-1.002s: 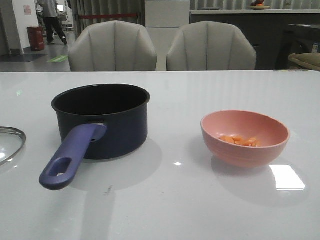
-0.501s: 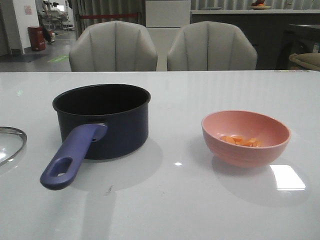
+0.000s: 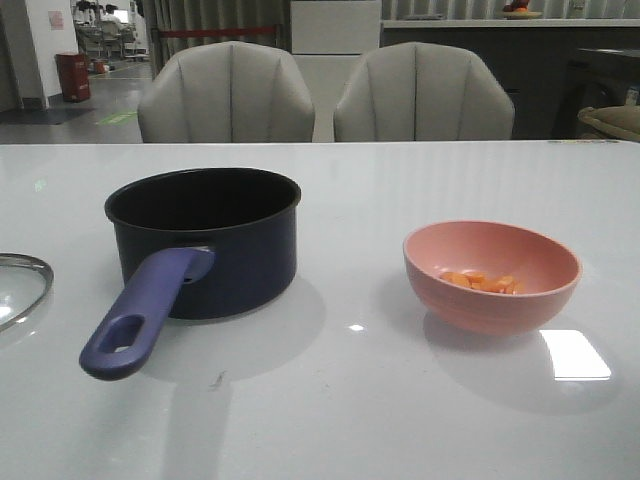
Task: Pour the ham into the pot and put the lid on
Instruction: 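Lower the right gripper to the pink bowl rim and grasp it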
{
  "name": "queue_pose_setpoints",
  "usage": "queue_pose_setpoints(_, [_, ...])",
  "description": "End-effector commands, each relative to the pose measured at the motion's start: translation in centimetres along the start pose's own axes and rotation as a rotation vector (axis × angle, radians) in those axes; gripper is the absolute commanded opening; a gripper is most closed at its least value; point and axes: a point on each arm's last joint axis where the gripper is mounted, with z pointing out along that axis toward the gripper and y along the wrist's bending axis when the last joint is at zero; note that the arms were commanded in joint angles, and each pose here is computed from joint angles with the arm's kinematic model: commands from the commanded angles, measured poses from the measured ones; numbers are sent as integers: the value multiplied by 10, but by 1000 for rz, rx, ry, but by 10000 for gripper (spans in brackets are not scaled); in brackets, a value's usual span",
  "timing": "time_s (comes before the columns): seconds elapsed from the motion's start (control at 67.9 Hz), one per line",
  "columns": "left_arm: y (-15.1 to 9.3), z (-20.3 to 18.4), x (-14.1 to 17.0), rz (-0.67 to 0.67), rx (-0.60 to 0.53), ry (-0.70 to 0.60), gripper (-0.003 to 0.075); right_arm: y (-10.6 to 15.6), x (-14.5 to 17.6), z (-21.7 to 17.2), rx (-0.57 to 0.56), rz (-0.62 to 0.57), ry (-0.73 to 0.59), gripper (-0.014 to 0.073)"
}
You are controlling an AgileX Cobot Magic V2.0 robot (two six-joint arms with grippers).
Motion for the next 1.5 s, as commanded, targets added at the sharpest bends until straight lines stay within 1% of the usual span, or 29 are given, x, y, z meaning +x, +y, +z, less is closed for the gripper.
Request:
queue_pose_setpoints(0.0, [-2, -2, -15, -4, 17, -93, 617, 2, -31, 12, 2, -6, -63, 304])
queue_pose_setpoints(0.015, [-2, -2, -15, -4, 17, -93, 617, 2, -34, 16, 2, -3, -49, 336])
queue_pose_setpoints(0.088, [-2, -2, -15, -4, 17, -93, 617, 2, -43, 34, 3, 15, 12, 431])
queue_pose_setpoints(0.147, [-2, -2, -15, -4, 17, -93, 617, 4, -50, 47, -3, 46, 57, 465])
queue_pose_setpoints(0.162, [-2, -2, -15, -4, 17, -93, 617, 5, -51, 55, -6, 58, 88, 468])
queue_pose_setpoints(0.177, [-2, -2, -15, -4, 17, -93, 617, 5, -51, 55, -6, 58, 88, 468])
queue_pose_setpoints(0.221, [-2, -2, -15, -4, 17, -93, 617, 7, -55, 71, -14, 79, 135, 468])
queue_pose_setpoints(0.413, [-2, -2, -15, -4, 17, -93, 617, 16, -62, 132, -29, 74, 265, 468])
queue_pose_setpoints(0.53, [-2, -2, -15, -4, 17, -93, 617, 14, -55, 168, -15, 80, 345, 463])
queue_pose_setpoints(0.707, [-2, -2, -15, -4, 17, -93, 617, 16, -48, 202, -15, 109, 438, 461])
queue_pose_setpoints(0.84, [-2, -2, -15, -4, 17, -93, 617, 17, -41, 220, -16, 112, 506, 459])
queue_pose_setpoints(0.928, [-2, -2, -15, -4, 17, -93, 617, 17, -34, 230, -16, 114, 547, 413])
queue_pose_setpoints(0.987, [-2, -2, -15, -4, 17, -93, 617, 17, -31, 235, -15, 115, 565, 343])
queue_pose_setpoints(1.032, [-2, -2, -15, -4, 17, -93, 617, 17, -29, 237, -14, 132, 572, 272])
queue_pose_setpoints(1.046, [-2, -2, -15, -4, 17, -93, 617, 17, -29, 238, -14, 132, 572, 262])
queue_pose_setpoints(1.09, [-2, -2, -15, -4, 17, -93, 617, 18, -29, 239, -14, 162, 572, 200])
queue_pose_setpoints(1.179, [-2, -2, -15, -4, 17, -93, 617, 20, -30, 239, -15, 213, 565, 125])
queue_pose_setpoints(1.311, [-2, -2, -15, -4, 17, -93, 617, 20, -35, 237, -14, 221, 530, 133])
queue_pose_setpoints(1.37, [-2, -2, -15, -4, 17, -93, 617, 20, -42, 235, -17, 249, 501, 133])
queue_pose_setpoints(1.415, [-2, -2, -15, -4, 17, -93, 617, 23, -54, 232, -29, 271, 473, 133])
queue_pose_setpoints(1.488, [-2, -2, -15, -4, 17, -93, 617, 27, -68, 229, -54, 256, 452, 133])
